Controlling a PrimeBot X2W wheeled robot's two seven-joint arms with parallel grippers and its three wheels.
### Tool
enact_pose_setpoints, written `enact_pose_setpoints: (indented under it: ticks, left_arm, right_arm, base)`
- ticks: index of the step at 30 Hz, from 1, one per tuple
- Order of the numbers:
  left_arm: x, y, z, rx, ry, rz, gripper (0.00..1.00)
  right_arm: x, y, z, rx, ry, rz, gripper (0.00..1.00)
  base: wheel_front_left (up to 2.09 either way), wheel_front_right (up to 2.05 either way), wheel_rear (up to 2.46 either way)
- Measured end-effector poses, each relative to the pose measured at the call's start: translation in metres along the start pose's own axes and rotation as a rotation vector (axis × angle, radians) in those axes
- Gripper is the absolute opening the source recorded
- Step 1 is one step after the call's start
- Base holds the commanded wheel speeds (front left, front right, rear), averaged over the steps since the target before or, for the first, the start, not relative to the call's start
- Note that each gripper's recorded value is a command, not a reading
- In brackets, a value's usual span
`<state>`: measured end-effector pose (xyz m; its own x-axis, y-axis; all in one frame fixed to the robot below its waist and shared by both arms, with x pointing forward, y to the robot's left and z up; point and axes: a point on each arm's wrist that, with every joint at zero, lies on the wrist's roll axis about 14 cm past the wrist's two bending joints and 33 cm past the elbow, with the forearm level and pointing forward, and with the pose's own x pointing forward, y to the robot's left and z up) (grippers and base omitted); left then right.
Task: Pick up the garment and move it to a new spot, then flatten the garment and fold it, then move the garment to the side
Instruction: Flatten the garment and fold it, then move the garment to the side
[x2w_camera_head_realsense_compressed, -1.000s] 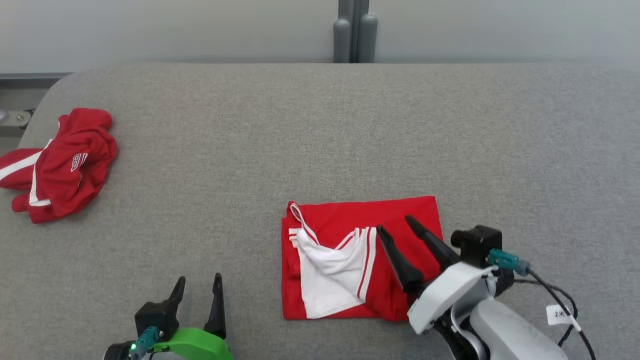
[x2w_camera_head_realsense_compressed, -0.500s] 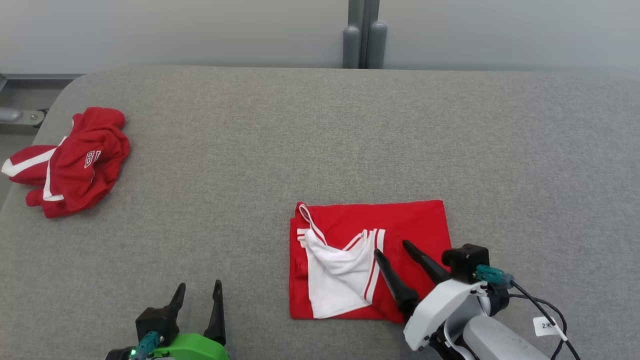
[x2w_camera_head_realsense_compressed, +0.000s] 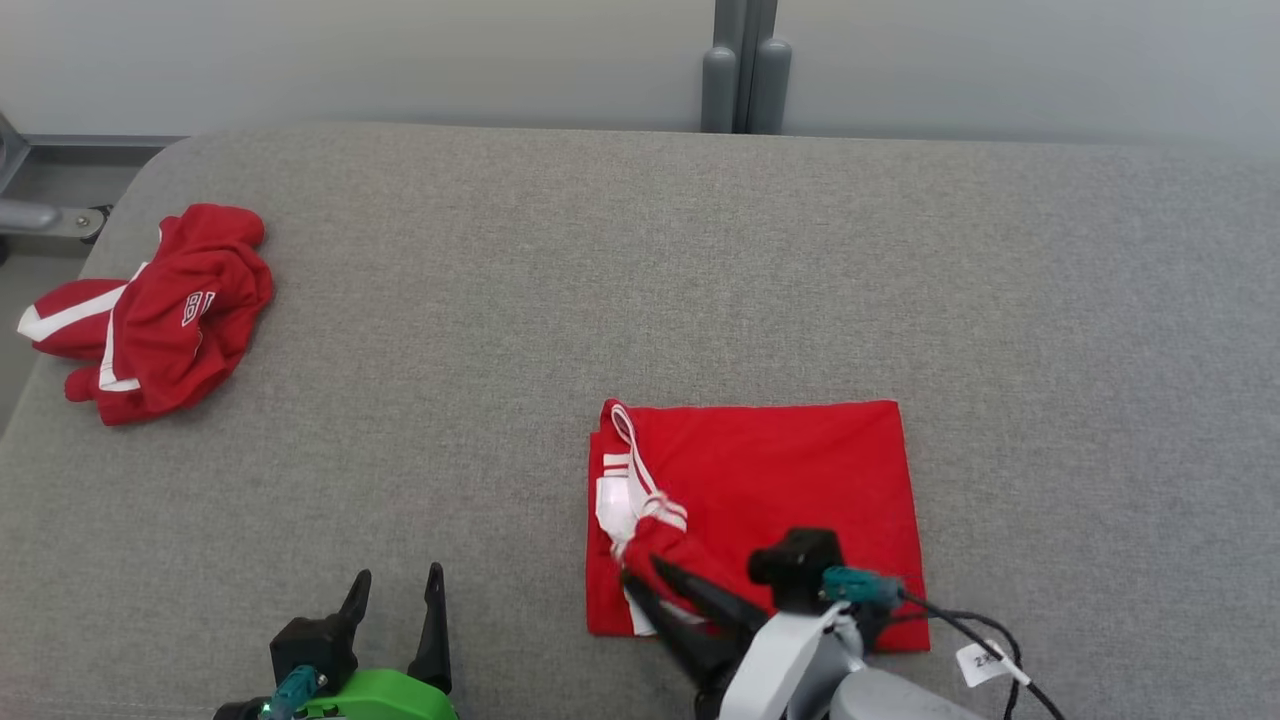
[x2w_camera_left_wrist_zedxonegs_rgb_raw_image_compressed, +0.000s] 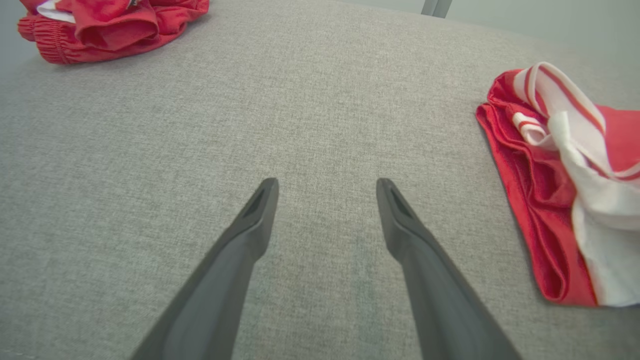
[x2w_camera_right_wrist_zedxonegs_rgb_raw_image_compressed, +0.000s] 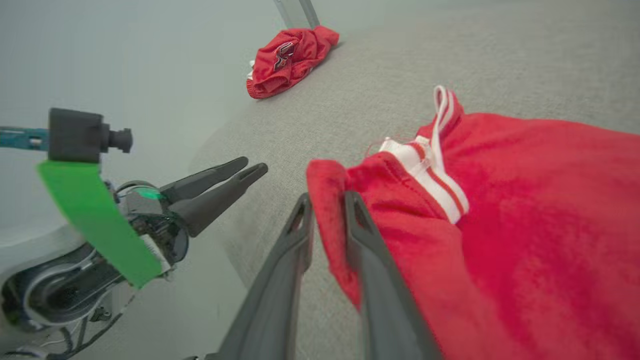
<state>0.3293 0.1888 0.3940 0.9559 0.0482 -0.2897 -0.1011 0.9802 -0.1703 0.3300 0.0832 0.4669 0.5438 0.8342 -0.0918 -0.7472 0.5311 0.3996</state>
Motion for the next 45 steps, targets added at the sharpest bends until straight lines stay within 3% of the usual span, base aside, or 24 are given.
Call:
enact_pose_setpoints:
  ticks: [4, 7, 10, 17, 22, 31, 41, 42, 43, 44, 45]
  left_arm:
    - [0.001, -0.001, 0.0, 0.0, 0.001, -0.002, 1.0]
    - [0.002, -0.002, 0.0, 0.0, 0.001, -0.005, 1.0]
    - [0.003, -0.003, 0.001, 0.002, -0.003, -0.009, 1.0]
    - [0.007, -0.009, 0.005, 0.011, -0.012, -0.025, 1.0]
    - [0.009, -0.011, 0.004, 0.014, -0.009, -0.031, 1.0]
    - [0.008, -0.008, 0.002, 0.019, -0.001, -0.024, 1.0]
    - [0.008, -0.001, 0.008, 0.018, -0.019, -0.005, 1.0]
    - [0.008, -0.001, 0.009, 0.018, -0.021, -0.003, 1.0]
    - [0.008, 0.0, 0.009, 0.018, -0.022, -0.001, 1.0]
    - [0.008, 0.001, 0.009, 0.018, -0.021, 0.002, 1.0]
    - [0.008, 0.001, 0.009, 0.018, -0.022, 0.003, 1.0]
  right_arm:
    - [-0.001, 0.02, -0.002, 0.007, 0.02, 0.073, 1.0]
    - [-0.004, 0.013, 0.005, 0.003, 0.001, 0.071, 1.0]
    - [-0.011, -0.017, 0.014, -0.019, -0.031, -0.009, 1.0]
    - [-0.042, -0.108, 0.045, -0.093, -0.126, -0.308, 1.0]
    - [-0.067, -0.142, 0.035, -0.095, -0.119, -0.455, 1.0]
    - [-0.079, -0.164, 0.006, -0.051, -0.053, -0.564, 1.0]
    - [-0.063, -0.17, -0.015, 0.011, 0.016, -0.571, 1.0]
    - [-0.061, -0.169, -0.017, 0.015, 0.023, -0.565, 0.8]
    - [-0.059, -0.168, -0.018, 0.021, 0.024, -0.559, 0.09]
    - [-0.056, -0.167, -0.018, 0.028, 0.023, -0.555, 0.0]
    - [-0.055, -0.167, -0.018, 0.029, 0.024, -0.55, 0.0]
  base:
    - [0.0, 0.0, 0.0]
    - [0.0, 0.0, 0.0]
    - [0.0, 0.0, 0.0]
    - [0.0, 0.0, 0.0]
    - [0.0, 0.0, 0.0]
    - [0.0, 0.0, 0.0]
    - [0.0, 0.0, 0.0]
    - [0.0, 0.0, 0.0]
    - [0.0, 0.0, 0.0]
    - [0.0, 0.0, 0.0]
    - [0.0, 0.0, 0.0]
